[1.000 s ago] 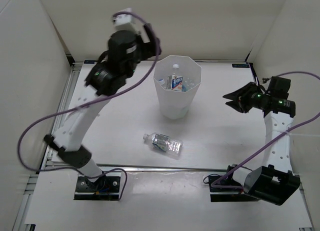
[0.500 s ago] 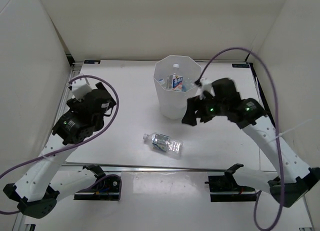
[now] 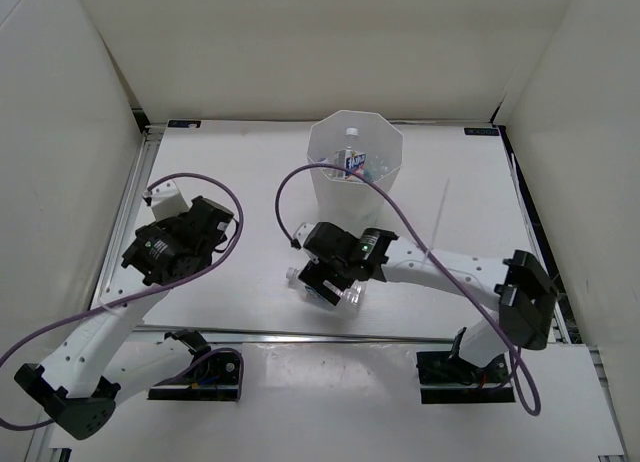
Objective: Put the plastic bottles in the bin
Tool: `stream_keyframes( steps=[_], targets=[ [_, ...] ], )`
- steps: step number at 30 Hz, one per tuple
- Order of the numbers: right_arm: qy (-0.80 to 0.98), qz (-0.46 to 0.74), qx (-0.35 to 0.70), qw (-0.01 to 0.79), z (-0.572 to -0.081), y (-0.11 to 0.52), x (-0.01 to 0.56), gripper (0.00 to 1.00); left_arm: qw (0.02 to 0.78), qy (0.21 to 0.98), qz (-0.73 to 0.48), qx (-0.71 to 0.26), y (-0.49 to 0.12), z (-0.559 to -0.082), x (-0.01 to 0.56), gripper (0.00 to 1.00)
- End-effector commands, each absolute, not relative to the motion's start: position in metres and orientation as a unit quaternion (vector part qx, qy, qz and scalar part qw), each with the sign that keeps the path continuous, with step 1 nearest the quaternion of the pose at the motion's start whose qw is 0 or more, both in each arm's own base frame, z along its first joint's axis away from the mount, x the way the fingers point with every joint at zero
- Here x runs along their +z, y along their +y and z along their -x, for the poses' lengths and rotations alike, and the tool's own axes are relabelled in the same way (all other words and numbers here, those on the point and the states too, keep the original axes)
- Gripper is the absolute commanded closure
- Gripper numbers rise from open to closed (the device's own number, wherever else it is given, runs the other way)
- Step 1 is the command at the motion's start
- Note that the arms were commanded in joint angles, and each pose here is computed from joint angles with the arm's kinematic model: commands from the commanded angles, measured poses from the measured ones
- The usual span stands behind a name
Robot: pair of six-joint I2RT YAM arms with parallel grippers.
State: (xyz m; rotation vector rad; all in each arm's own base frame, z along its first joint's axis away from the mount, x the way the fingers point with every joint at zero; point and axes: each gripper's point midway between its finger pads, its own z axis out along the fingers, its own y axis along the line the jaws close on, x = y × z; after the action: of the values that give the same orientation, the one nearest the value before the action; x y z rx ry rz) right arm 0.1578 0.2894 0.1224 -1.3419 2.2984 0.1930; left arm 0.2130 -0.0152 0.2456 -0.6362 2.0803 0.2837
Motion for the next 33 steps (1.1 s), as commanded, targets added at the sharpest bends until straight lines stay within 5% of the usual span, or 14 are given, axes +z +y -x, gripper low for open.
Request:
stream_keyframes(
  steps=[1,19,22,23,25,33],
  targets=[
    [0.813,0.5,0.051,0.293,-0.186,0.31,0.122,0.08,0.441,0.847,0.272,0.119,-0.005,-0.201,0.24,0.0],
    [0.828,0.514,0.116,0.191,-0.166,0.341,0.047,0.1,0.454,0.846,0.256,0.116,0.014,-0.178,0.259,0.0],
    [0.834,0.508,0.116,0.182,-0.17,0.346,0.06,0.33,0.456,0.845,0.253,0.114,0.014,-0.179,0.262,0.0],
    [0.836,0.5,0.123,0.19,-0.174,0.354,0.076,0.48,0.459,0.845,0.25,0.113,0.014,-0.179,0.265,0.0],
    [0.831,0.502,0.12,0.205,-0.173,0.364,0.091,0.6,0.46,0.844,0.247,0.119,0.016,-0.179,0.266,0.0],
    [0.788,0.473,0.162,0.359,-0.193,0.398,0.258,0.63,0.466,0.837,0.258,0.127,0.021,-0.176,0.263,0.0]
  ],
)
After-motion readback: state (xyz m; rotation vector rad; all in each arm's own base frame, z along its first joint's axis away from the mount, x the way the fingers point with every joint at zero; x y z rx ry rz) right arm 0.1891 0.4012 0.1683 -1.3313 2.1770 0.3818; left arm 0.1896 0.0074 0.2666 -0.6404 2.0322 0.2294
